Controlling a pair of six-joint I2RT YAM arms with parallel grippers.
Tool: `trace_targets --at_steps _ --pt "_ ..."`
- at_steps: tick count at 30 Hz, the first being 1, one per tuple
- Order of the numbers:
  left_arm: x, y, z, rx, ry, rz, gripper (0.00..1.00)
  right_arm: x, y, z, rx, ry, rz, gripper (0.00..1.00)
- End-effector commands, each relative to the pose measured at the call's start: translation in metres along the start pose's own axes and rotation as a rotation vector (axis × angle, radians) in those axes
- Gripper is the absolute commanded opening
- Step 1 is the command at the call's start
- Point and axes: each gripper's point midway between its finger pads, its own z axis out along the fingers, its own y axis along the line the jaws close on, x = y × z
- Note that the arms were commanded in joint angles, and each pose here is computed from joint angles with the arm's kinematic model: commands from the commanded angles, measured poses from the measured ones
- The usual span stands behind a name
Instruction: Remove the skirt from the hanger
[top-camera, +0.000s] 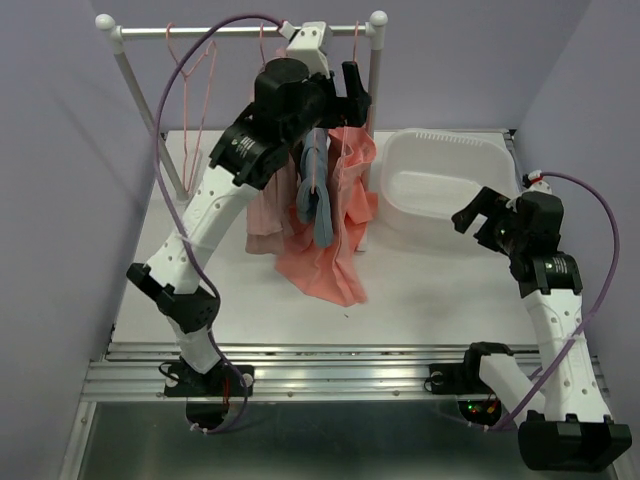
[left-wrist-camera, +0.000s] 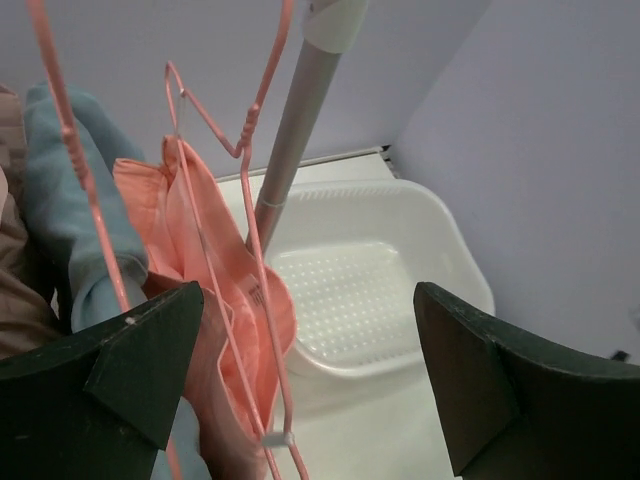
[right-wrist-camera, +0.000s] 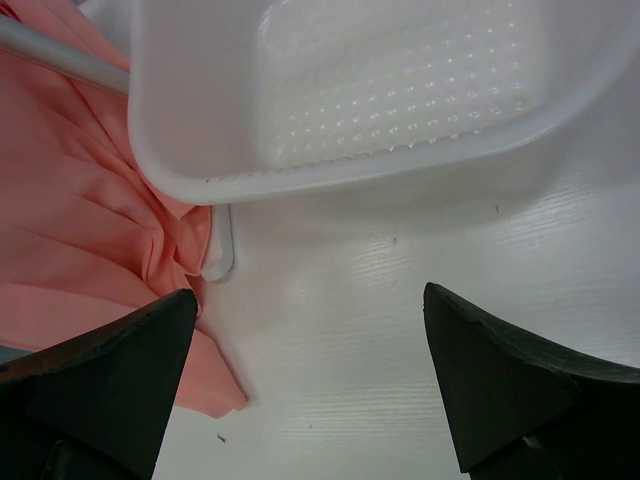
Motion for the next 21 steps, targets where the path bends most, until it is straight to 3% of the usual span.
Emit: trace_targets --at_steps 1,6,9,14,19,21 --pt "-0.047 -0.001 -0.004 -0.051 -0.156 0.094 0.99 -0.011 0.006 -0.008 -0.038 -0.061 -0.029 1.00" --pt "-0.033 0.001 0.026 -0.057 -0.150 0.131 0.99 -0.010 0.002 -0.008 -0.023 -0.077 -0.028 1.00" --pt "-0.026 0.017 0.041 -0.146 -0.154 0.135 0.99 -0.011 0.003 -0.009 -0.023 -0.080 -0.027 1.00" --pt "-0.016 0.029 0.059 -0.202 -0.153 0.157 0.82 -0.012 0.003 -0.010 -0.022 -0.086 -0.027 1.00" --pt "-0.008 0.025 0.073 -0.169 -0.147 0.173 0.81 -0.013 0.002 -0.010 -0.019 -0.090 -0.029 1.00" --pt "-0.008 0.022 0.075 -0.156 -0.148 0.171 0.75 -0.012 0.002 -0.010 -0.022 -0.088 -0.029 1.00"
